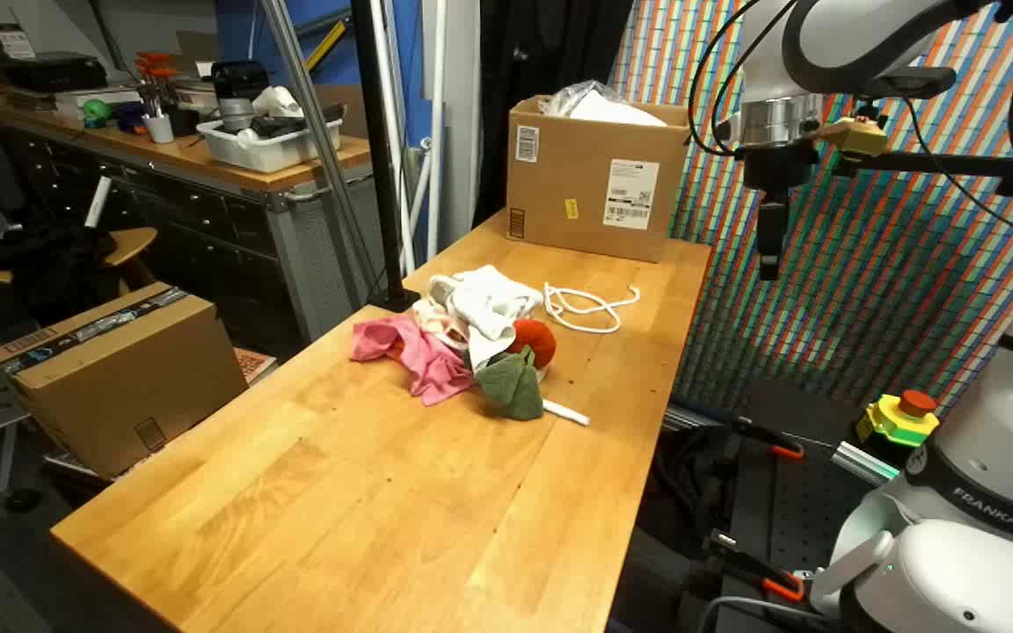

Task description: Separate the things on the table

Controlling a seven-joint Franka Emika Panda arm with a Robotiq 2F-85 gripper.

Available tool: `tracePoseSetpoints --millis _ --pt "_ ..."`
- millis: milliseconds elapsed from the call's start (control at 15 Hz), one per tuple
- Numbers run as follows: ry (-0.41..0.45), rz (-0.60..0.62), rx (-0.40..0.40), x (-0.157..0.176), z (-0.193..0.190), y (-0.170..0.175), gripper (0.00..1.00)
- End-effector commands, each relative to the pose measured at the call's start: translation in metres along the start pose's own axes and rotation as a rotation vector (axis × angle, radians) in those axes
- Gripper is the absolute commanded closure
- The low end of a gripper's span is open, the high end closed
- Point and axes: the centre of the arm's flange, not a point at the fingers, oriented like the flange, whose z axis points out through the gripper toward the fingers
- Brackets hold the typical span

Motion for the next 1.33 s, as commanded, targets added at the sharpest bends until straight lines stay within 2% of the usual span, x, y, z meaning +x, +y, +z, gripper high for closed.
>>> tracePoseSetpoints --millis 0,333,533,933,1267 --pt "0.001 0.0 0.0 0.0 -0.001 0.0 0.0" --pt "0.003 0.001 -0.001 0.0 -0.001 0.0 0.0" --pt "0.025 -0.013 -0.031 0.014 -0.01 -0.013 0.0" --pt "0.065 -0.135 -0.13 0.08 -0.049 -0.059 0.0" --pt "0.107 -0.229 -0.193 0.158 -0.093 -0.08 0.0"
